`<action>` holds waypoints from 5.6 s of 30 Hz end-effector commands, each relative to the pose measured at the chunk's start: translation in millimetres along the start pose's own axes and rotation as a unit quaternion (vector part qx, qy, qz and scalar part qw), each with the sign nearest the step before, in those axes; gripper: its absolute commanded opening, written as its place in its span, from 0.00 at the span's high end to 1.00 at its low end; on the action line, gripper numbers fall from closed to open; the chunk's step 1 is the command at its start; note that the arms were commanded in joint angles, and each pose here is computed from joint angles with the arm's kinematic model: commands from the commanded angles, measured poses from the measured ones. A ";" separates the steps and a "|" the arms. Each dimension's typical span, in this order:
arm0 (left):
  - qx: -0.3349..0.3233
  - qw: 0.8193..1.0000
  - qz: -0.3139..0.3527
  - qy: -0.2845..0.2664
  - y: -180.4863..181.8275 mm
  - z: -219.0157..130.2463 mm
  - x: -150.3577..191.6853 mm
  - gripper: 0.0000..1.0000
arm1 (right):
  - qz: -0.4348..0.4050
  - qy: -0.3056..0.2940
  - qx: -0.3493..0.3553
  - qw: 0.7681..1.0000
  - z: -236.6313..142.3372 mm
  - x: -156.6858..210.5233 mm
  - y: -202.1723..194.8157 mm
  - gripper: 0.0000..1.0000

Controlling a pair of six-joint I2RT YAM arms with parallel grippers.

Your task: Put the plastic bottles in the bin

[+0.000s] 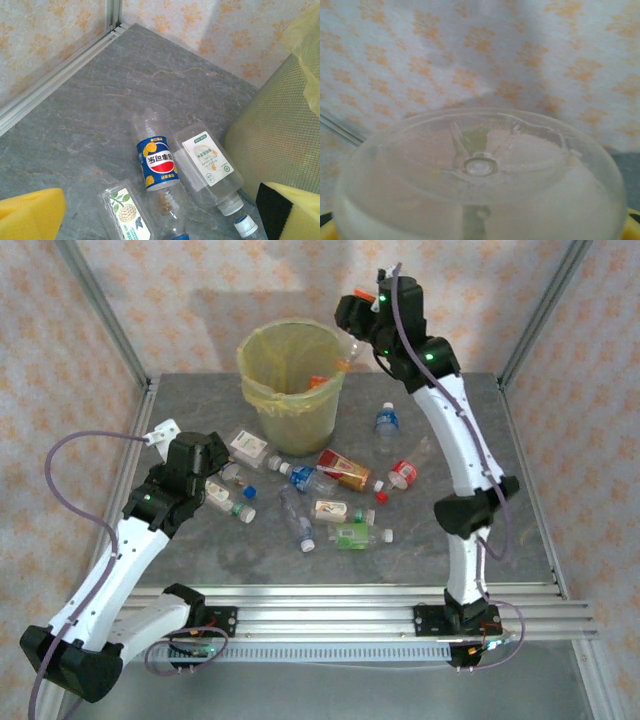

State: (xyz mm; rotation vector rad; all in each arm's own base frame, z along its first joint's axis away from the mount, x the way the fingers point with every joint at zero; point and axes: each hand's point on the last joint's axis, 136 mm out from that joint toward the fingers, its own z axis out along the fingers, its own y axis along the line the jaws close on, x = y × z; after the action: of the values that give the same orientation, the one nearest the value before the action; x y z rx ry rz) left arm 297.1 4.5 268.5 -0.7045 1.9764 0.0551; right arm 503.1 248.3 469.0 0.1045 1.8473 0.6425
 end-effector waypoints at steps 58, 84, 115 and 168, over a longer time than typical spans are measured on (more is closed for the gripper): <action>0.008 1.000 -0.018 -0.005 -1.1 -2.4 -4.5 0.00 | -0.108 0.076 -0.022 0.991 152.2 141.7 -14.8 0.27; -0.058 0.997 -0.046 0.015 33.1 -0.8 0.1 0.00 | -0.115 -0.022 0.008 0.993 20.6 7.5 17.4 0.01; -0.084 0.988 -0.072 0.103 55.7 26.9 65.2 0.00 | -0.056 -0.003 0.305 0.951 -187.8 128.4 -183.2 0.01; -0.103 0.957 -0.082 0.258 49.8 114.6 152.1 0.07 | -0.019 0.061 0.408 0.911 -199.9 212.9 -250.5 0.01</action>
State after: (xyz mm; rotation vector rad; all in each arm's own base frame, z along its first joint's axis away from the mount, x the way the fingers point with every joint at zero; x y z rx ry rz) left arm 310.0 12.1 76.5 -1.1023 2.4212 -0.0270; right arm 307.0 48.7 221.8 0.5631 2.1199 -0.1431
